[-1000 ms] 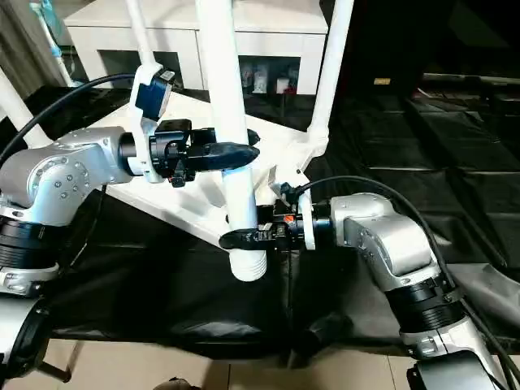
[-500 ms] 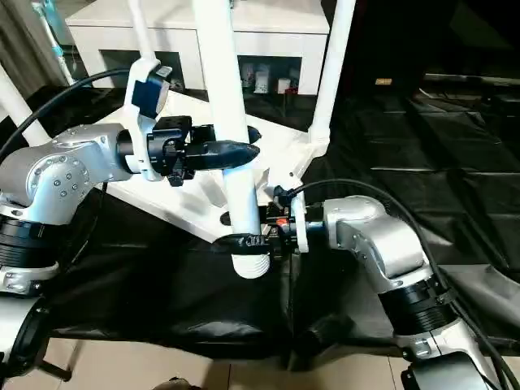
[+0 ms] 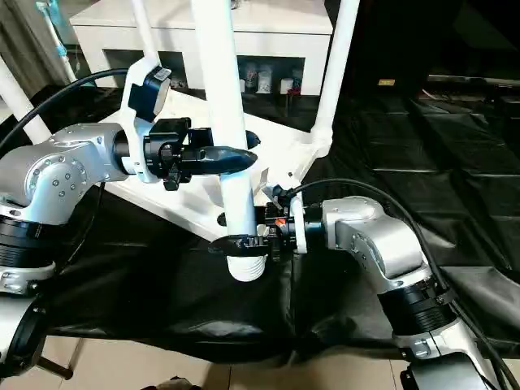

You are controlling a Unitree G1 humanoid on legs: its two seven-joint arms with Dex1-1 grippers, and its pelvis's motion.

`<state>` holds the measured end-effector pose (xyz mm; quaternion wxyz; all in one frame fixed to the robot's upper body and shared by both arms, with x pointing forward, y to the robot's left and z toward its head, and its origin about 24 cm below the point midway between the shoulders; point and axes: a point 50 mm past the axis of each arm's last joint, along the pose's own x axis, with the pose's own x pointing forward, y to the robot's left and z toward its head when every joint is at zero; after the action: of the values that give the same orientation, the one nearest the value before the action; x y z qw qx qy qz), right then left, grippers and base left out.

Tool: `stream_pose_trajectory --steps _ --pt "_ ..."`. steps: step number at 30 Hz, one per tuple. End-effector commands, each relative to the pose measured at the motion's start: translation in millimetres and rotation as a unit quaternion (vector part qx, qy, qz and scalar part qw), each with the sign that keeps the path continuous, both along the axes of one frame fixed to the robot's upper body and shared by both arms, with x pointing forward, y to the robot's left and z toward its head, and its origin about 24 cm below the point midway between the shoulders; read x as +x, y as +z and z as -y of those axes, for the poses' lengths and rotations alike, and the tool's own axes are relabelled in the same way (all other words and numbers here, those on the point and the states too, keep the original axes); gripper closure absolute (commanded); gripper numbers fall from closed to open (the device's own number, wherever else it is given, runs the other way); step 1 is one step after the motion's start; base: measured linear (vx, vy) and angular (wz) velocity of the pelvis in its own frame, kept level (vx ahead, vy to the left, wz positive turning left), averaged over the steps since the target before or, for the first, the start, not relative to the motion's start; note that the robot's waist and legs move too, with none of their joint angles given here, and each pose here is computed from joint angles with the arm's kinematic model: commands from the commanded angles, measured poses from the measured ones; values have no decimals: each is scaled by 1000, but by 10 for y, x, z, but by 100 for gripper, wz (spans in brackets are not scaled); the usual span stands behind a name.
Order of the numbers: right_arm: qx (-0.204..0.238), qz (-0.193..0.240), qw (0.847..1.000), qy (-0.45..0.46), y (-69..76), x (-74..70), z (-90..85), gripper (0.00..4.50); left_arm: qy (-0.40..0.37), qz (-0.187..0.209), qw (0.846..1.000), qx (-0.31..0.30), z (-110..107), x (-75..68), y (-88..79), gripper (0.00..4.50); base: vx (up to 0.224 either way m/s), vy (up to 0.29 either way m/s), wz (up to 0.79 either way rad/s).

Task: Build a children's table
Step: Pick table leg

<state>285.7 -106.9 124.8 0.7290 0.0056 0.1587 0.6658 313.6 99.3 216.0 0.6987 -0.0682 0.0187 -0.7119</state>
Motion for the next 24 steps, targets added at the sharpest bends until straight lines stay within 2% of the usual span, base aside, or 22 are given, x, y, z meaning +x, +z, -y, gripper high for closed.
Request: stream_pose_trajectory --steps 1,10,19,21,24 --pt "0 -2 1000 4 3 -34 8 185 -7 26 1000 3 20 -15 104 275 0 0 0" --pt "-7 -11 1000 12 -33 -61 10 250 -5 28 1000 1 14 -11 114 275 0 0 0" --pt "-12 -10 1000 12 -49 -55 2 257 8 37 999 7 2 0 117 275 0 0 0" --pt "-15 -7 1000 11 -54 -51 1 257 2 15 1000 -1 -8 -5 124 219 0 0 0" --pt "-13 -6 1000 10 -53 -48 -2 259 1 8 1000 -7 -15 -10 141 194 0 0 0"
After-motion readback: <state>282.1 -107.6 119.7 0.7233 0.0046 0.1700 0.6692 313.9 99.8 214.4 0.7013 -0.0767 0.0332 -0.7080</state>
